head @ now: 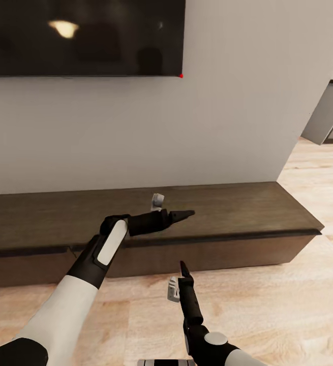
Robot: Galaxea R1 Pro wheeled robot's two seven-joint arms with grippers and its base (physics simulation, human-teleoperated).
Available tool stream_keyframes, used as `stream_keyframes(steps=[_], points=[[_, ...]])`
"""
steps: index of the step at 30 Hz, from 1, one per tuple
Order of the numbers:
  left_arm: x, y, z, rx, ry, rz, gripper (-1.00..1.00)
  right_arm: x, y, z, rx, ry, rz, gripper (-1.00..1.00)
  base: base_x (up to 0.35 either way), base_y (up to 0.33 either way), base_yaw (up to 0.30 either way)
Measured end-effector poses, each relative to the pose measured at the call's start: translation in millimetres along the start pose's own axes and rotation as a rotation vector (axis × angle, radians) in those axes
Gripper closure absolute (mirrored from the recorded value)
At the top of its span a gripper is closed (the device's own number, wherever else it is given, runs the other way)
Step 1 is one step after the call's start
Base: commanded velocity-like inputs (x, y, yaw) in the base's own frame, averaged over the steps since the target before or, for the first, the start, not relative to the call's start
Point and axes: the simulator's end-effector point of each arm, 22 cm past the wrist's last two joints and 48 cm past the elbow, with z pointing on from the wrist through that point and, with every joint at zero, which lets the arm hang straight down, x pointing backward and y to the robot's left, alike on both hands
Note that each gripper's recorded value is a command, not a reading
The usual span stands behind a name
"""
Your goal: Place each of the two pumpkins and all three candles from the living room inside a cabinet in the living room (use any cabinet), then make sure every cabinet is closed, and position the cauldron so it is next to a table in the living room.
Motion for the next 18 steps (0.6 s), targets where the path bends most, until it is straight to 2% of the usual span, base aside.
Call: stream_keyframes(steps=[4, 12, 18], points=[[-0.1, 0.0, -0.2, 0.0, 0.0, 0.001, -1.0, -0.1, -1.1, 0.3, 0.003, 0.001, 0.002, -1.0, 0.291, 0.0, 0.0], [0.4, 1.8, -0.9, -0.003, 0.001, -0.002, -1.0, 1.6, -4.1, 1.6, 0.011, 0.009, 0.004, -1.0, 0.068, 0.0, 0.0], [-0.3, 0.5, -0.9, -0.002, 0.0, 0.001, -1.0, 2.3, -5.7, 3.6, 0.011, 0.011, 0.004, -1.0, 0.232, 0.0, 0.0]])
